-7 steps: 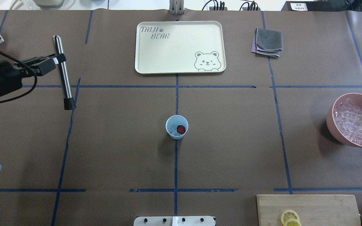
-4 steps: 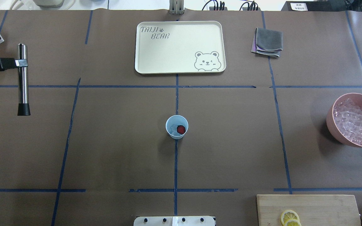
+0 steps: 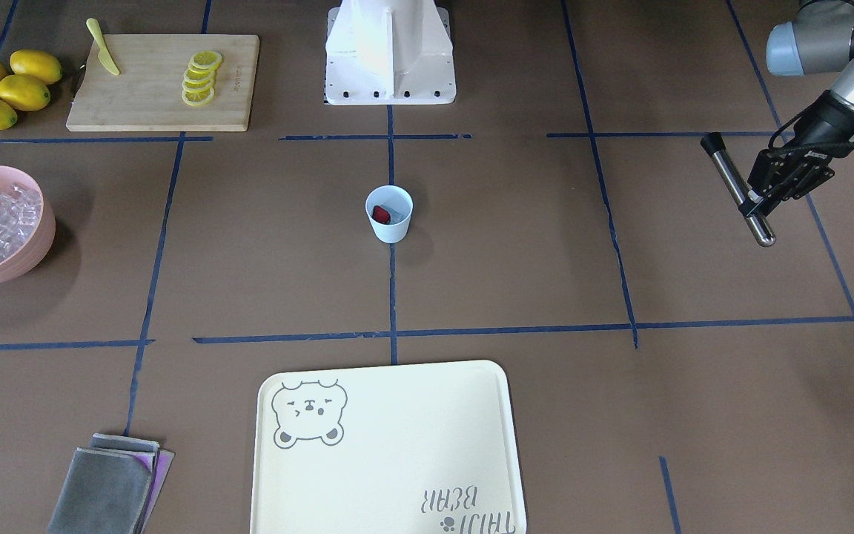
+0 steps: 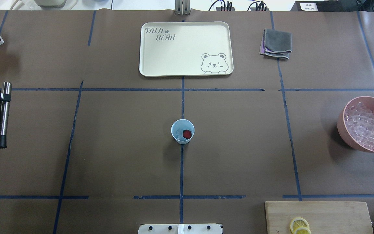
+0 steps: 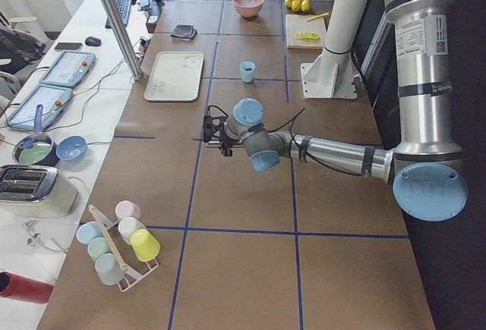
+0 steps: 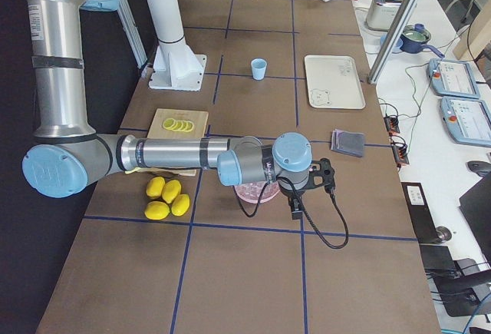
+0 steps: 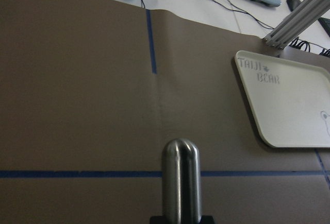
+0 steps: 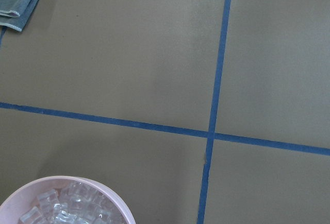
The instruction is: Mash ice and strawberries in cup
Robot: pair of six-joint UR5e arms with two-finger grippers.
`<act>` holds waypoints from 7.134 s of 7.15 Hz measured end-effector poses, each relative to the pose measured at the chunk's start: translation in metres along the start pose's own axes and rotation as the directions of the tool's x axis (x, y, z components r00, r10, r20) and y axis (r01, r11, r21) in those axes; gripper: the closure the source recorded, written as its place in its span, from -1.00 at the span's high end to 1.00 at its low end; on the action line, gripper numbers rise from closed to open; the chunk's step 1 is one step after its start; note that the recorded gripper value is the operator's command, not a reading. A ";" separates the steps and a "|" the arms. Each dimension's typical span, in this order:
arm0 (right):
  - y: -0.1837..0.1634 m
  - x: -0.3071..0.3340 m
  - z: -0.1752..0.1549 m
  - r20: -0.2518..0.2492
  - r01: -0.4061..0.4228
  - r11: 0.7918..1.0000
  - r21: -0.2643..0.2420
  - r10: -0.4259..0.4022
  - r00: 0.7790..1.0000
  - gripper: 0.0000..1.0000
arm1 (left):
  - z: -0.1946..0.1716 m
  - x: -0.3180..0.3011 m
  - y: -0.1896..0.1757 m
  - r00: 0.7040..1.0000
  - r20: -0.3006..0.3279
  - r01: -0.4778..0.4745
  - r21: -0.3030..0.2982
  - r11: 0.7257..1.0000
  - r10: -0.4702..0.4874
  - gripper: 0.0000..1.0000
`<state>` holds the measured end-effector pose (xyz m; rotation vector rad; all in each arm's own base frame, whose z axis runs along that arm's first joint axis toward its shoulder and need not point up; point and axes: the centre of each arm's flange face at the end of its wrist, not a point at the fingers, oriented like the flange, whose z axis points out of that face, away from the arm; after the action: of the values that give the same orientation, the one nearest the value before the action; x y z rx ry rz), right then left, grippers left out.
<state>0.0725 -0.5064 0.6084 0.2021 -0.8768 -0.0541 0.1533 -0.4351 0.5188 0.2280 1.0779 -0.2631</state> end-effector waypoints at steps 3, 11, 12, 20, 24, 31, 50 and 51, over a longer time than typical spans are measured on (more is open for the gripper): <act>0.001 0.001 0.001 -0.001 -0.002 1.000 -0.002 0.002 1.000 0.99 | 0.039 -0.063 0.001 0.989 0.118 -0.076 -0.093 0.993 0.086 -1.00; -0.001 0.000 0.001 -0.004 0.003 1.000 -0.001 -0.003 1.000 0.99 | 0.055 -0.165 -0.012 0.931 0.274 -0.217 -0.116 0.969 0.241 -1.00; -0.001 0.000 0.001 -0.005 0.003 1.000 -0.001 -0.003 1.000 0.99 | 0.056 -0.169 -0.013 0.926 0.291 -0.218 -0.107 0.970 0.240 -1.00; -0.001 0.001 0.002 -0.011 0.004 1.000 -0.002 -0.004 1.000 0.99 | 0.058 -0.170 -0.016 0.919 0.321 -0.216 -0.079 0.973 0.229 -1.00; -0.002 0.001 0.001 -0.014 0.005 1.000 -0.002 -0.005 1.000 0.99 | 0.062 -0.175 -0.012 0.919 0.321 -0.209 -0.092 0.973 0.228 0.73; -0.006 0.000 -0.001 -0.040 0.012 1.000 0.005 -0.012 0.999 0.99 | 0.059 -0.162 -0.011 0.930 0.273 -0.221 -0.123 0.968 0.247 1.00; 0.010 0.019 0.019 -0.034 -0.061 0.996 -0.064 0.059 0.998 0.99 | -0.130 -0.214 -0.123 0.945 0.232 -0.164 -0.281 0.946 0.232 1.00; 0.011 0.022 0.022 -0.034 -0.063 0.996 -0.069 0.060 0.998 0.99 | -0.130 -0.213 -0.123 0.944 0.232 -0.167 -0.279 0.946 0.235 1.00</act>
<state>0.0696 -0.5015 0.6409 0.1104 -0.8478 -0.0240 -0.0903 -0.4900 0.6416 0.0675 0.8070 0.0336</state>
